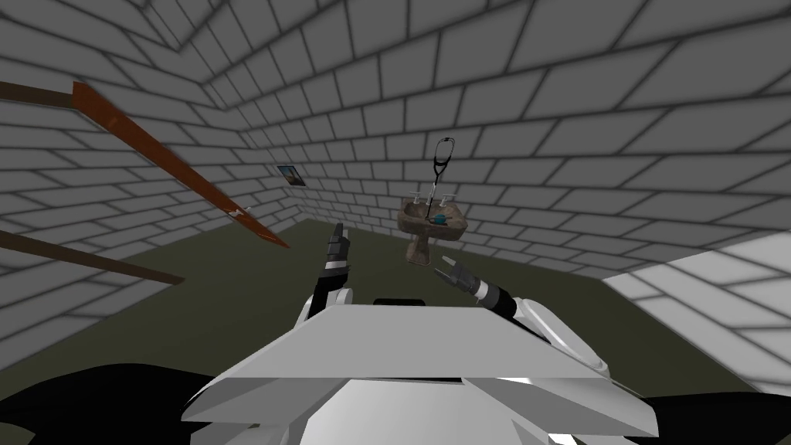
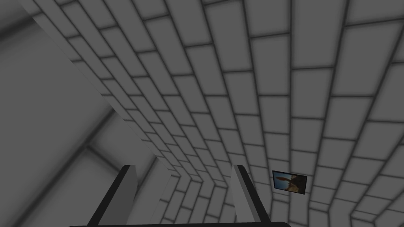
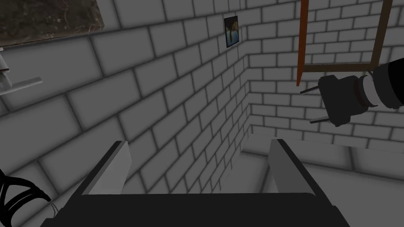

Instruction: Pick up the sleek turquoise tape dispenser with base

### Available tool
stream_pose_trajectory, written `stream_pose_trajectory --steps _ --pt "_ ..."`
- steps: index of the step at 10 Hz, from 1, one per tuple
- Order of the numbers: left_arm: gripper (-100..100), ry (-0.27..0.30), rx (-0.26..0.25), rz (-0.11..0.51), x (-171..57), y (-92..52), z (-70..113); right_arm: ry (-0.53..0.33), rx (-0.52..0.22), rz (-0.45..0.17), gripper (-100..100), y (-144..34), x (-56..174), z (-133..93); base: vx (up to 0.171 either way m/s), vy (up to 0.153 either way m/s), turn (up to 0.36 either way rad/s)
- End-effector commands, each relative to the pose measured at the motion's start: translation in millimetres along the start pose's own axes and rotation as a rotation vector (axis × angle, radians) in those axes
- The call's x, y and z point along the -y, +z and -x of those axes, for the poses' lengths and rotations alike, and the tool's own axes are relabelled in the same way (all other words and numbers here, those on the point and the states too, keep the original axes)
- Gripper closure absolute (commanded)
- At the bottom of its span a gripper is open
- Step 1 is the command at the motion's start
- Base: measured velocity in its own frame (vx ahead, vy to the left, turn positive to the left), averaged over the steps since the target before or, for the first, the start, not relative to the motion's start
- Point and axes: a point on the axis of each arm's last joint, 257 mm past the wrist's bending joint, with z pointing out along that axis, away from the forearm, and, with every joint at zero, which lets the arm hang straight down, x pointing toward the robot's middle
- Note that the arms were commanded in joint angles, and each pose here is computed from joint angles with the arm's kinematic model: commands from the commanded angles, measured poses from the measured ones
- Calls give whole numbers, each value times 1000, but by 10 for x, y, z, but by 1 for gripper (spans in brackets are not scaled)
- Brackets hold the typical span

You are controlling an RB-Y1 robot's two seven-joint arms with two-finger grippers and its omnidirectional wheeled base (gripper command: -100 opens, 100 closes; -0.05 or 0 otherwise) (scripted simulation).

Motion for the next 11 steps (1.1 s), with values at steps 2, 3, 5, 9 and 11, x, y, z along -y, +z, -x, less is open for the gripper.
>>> stream_pose_trajectory --steps 2,3,5,9,11 --pt "0 0 0 0 1 0 -1 -77 -112 -3 -100 -154 115 -248 -76 56 109" --pt "0 0 0 0 0 0 0 -83 -119 -2 -100 -156 115 -266 -39 23 -10" --pt "0 0 0 0 0 0 -1 -150 -220 -6 -100 -353 255 -455 -56 47 120" --pt "0 0 0 0 0 0 0 -270 -405 -18 -100 -803 580 -713 -43 48 103" --pt "0 0 0 0 0 0 0 -339 -518 -24 -100 -1077 769 -843 -25 59 104"
